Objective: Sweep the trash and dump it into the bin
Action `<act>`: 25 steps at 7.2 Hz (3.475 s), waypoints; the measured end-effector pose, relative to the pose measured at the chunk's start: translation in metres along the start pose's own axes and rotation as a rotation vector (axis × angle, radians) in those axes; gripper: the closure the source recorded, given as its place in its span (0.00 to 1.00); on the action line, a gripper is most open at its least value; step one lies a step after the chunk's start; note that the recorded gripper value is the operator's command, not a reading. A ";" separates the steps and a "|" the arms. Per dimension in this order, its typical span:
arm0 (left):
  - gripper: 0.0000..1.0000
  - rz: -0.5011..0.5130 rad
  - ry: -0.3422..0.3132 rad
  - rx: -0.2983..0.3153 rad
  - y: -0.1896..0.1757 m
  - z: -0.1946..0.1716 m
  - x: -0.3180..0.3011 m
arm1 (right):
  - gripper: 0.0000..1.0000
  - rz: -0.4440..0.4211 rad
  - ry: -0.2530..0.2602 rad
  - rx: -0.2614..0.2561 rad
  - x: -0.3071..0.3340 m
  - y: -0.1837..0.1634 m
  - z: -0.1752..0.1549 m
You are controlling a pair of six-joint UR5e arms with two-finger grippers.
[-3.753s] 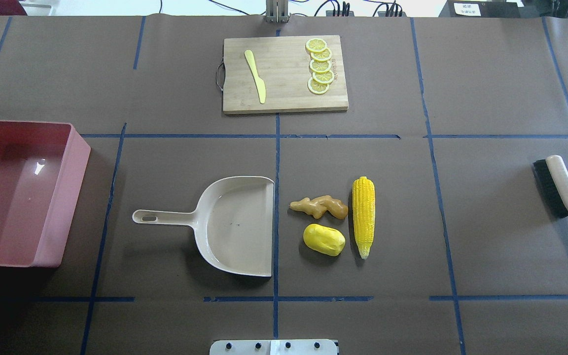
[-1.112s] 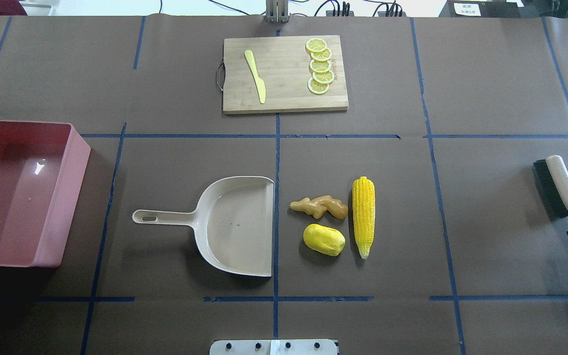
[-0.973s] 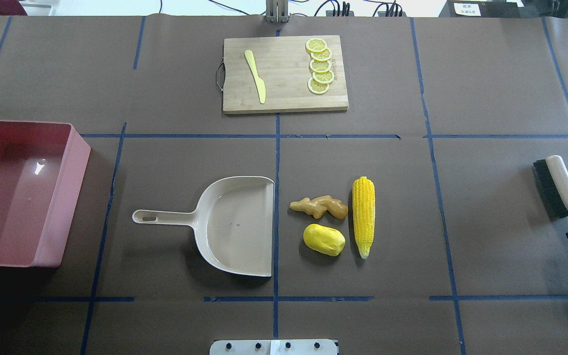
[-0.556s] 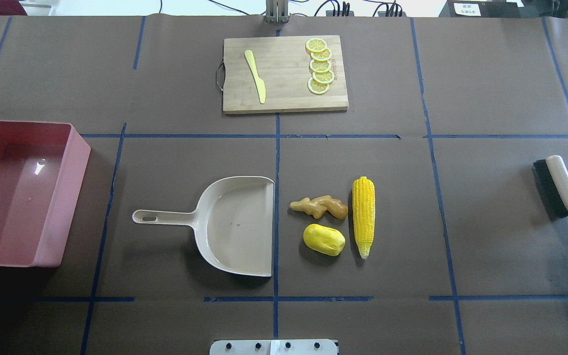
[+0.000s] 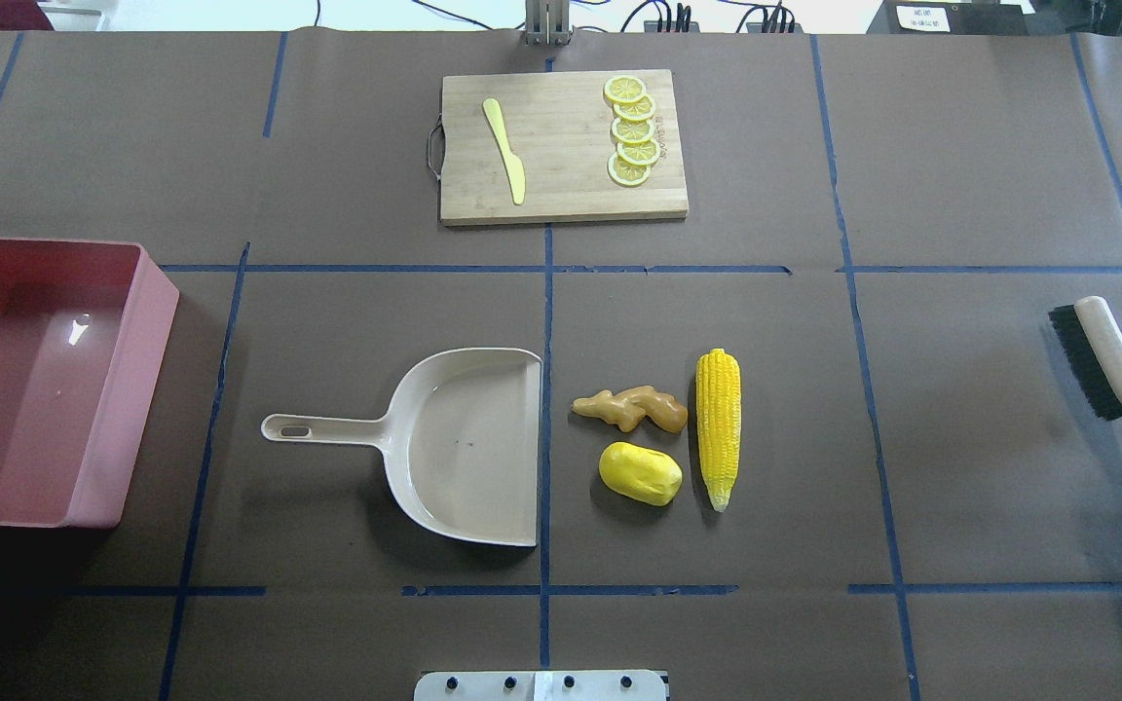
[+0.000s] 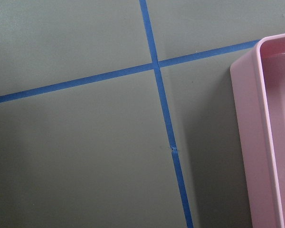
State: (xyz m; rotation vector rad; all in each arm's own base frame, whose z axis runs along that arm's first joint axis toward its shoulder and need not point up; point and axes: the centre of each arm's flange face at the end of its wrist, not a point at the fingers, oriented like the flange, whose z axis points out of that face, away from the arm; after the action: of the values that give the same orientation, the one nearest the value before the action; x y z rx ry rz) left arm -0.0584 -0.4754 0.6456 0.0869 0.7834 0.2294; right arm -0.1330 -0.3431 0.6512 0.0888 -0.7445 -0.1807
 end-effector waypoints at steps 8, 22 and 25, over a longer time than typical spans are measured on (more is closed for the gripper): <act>0.00 0.299 -0.027 0.257 -0.047 -0.017 0.046 | 1.00 0.020 -0.007 0.027 -0.001 -0.010 -0.010; 0.00 1.112 0.286 0.209 -0.081 0.073 0.555 | 1.00 0.026 0.006 0.030 0.003 -0.009 -0.009; 0.00 1.167 0.157 0.141 -0.052 0.111 0.615 | 1.00 0.027 0.006 0.028 0.003 -0.009 -0.008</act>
State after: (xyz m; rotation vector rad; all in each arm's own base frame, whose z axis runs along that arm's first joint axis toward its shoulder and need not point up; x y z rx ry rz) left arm 0.4506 -0.3794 0.2920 0.6701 0.8299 1.2964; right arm -0.1260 -0.3522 0.6461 0.1063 -0.7420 -0.1443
